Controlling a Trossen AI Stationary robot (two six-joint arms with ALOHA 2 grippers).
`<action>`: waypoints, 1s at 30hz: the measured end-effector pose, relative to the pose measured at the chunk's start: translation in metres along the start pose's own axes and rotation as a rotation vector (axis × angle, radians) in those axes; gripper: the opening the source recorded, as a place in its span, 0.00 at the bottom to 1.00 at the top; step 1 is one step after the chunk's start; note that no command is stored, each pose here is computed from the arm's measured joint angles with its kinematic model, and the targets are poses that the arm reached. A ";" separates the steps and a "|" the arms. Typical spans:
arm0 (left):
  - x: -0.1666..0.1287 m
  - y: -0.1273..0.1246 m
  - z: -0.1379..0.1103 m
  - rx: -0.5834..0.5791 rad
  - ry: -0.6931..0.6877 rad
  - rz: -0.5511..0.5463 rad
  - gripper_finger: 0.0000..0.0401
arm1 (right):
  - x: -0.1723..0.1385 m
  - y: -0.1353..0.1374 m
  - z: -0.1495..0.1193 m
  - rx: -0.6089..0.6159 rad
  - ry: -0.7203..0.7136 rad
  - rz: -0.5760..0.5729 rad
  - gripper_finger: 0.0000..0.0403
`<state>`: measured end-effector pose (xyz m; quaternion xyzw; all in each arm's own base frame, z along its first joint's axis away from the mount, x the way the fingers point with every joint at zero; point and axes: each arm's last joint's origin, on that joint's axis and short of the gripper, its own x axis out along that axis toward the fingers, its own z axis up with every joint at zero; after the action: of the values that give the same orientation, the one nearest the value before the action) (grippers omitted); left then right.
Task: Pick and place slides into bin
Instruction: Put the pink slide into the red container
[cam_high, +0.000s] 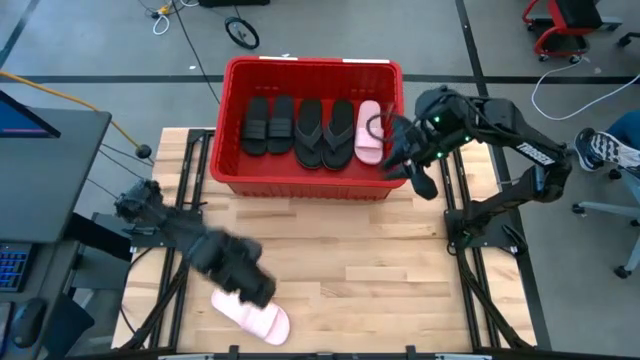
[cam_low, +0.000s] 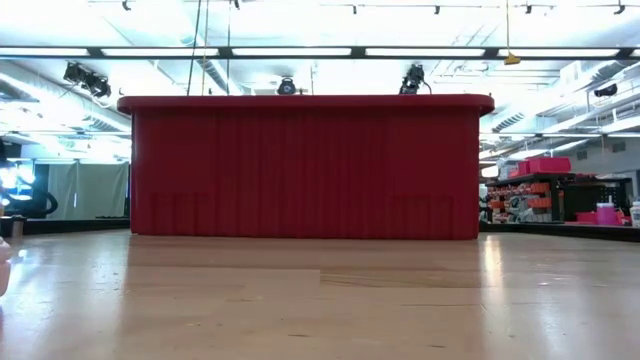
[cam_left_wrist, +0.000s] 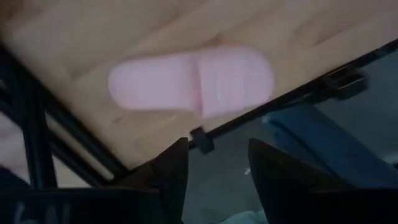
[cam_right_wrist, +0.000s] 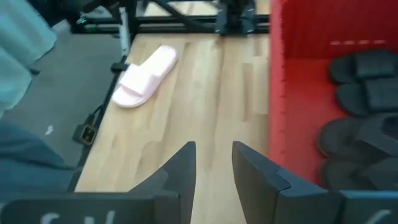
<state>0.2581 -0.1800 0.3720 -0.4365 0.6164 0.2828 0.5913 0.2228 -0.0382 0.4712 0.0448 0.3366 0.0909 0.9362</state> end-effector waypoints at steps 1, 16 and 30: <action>0.008 0.000 -0.010 -0.007 0.002 0.023 0.43 | 0.002 0.003 0.000 -0.008 0.006 0.013 0.27; 0.156 -0.003 -0.041 0.045 0.047 -0.172 0.43 | 0.041 0.043 0.004 -0.023 0.114 0.169 0.27; 0.166 0.016 -0.035 0.058 0.097 -0.006 0.43 | 0.047 0.063 0.003 -0.073 0.140 0.231 0.27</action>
<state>0.2406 -0.2367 0.2121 -0.4343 0.6508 0.2414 0.5740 0.2517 0.0332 0.4533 0.0427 0.3900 0.2134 0.8947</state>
